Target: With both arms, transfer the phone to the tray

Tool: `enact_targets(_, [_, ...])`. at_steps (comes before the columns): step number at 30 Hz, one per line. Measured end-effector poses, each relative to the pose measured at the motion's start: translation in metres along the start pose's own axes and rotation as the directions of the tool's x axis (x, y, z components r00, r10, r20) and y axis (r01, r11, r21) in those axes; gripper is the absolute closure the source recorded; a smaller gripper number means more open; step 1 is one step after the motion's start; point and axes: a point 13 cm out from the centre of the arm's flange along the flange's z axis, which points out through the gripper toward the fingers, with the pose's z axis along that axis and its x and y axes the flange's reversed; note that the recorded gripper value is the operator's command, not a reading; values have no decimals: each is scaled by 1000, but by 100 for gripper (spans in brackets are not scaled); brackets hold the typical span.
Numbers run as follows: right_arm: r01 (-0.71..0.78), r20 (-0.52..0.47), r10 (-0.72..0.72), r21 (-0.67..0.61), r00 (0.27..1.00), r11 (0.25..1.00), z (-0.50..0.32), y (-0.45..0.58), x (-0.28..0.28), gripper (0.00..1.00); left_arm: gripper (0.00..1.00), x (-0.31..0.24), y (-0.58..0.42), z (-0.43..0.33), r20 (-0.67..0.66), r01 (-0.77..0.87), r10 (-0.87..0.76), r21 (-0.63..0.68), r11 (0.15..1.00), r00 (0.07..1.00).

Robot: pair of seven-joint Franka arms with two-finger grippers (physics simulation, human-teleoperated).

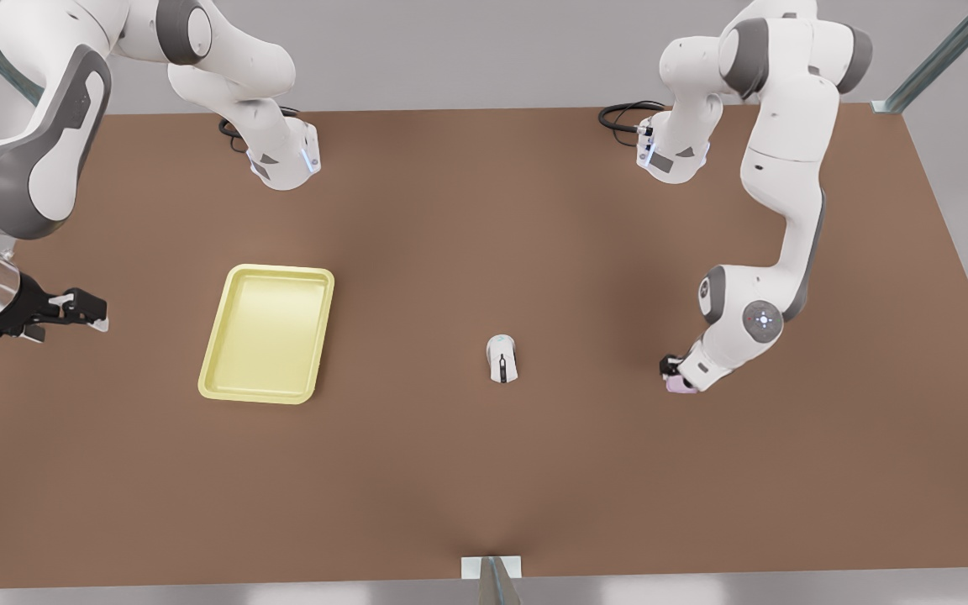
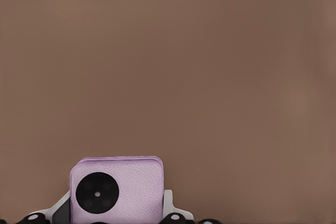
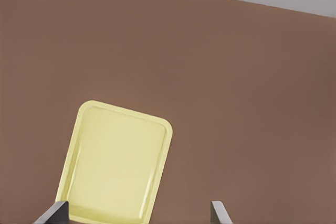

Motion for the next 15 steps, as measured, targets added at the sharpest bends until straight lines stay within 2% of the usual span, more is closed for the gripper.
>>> enact_targets(4, [1, 7, -1, 2, 1000, 1000, -1, 0, -2, 0, 19, -19, -102, -28, 18, -98, 98, 16, 995, 995])
enact_targets(8, [1, 10, -1, 2, 1000, 1000, -1, 0, -2, 0, 19, -32, -267, -40, 60, -190, 186, 55, 980, 981])
enact_targets(15, [33, 23, -33, 3, 999, 999, -9, 20, -6, 0, 19, -17, -468, -37, 85, -112, 98, 176, 978, 992])
